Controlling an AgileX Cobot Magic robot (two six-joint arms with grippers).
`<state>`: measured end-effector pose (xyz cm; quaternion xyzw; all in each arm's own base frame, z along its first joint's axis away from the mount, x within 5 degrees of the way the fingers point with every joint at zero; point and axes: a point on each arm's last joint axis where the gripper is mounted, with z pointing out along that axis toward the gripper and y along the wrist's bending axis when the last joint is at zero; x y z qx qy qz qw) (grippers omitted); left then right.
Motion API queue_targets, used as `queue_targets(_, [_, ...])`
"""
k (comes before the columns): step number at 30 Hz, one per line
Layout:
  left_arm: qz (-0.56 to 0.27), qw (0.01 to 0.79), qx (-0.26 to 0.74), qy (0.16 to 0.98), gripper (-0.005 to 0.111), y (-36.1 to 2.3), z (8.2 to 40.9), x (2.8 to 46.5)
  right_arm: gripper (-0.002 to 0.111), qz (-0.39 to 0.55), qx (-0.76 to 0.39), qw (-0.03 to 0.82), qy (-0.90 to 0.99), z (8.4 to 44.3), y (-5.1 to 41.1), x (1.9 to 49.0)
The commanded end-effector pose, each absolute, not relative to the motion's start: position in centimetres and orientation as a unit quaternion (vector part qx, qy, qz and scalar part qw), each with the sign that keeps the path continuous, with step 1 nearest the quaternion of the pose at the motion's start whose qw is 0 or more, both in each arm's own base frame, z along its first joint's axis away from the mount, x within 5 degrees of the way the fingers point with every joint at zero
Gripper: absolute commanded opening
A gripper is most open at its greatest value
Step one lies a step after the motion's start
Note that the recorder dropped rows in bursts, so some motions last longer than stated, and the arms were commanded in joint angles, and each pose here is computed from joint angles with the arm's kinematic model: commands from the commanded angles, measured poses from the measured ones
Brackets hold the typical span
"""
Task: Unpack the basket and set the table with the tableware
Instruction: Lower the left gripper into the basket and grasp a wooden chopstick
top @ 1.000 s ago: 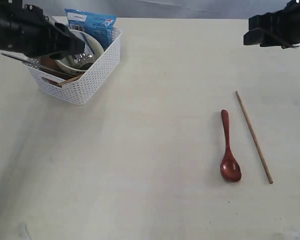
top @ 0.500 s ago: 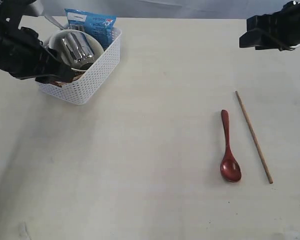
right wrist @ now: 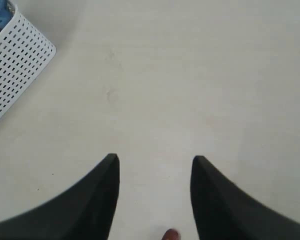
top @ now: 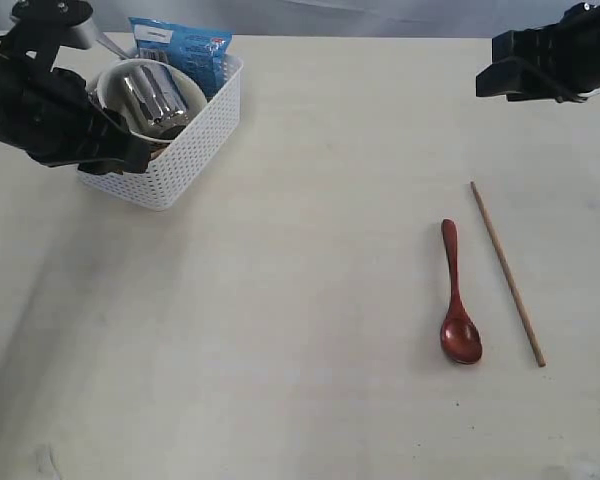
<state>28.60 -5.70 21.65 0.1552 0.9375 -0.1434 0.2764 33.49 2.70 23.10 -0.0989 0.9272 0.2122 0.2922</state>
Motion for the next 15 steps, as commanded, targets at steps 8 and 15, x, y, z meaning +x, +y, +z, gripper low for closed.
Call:
queue_targets(8, [-0.139, 0.256, 0.148, 0.945, 0.040, -5.65, 20.06, 29.05, 0.044, 0.214, -0.106, 0.299, 0.924, 23.55, 2.62, 33.48])
queue_targets(15, [-0.138, 0.262, 0.135, 0.946, 0.034, -5.59, 20.11, 29.20, 0.044, 0.214, -0.109, 0.301, 0.923, 23.57, 2.63, 33.49])
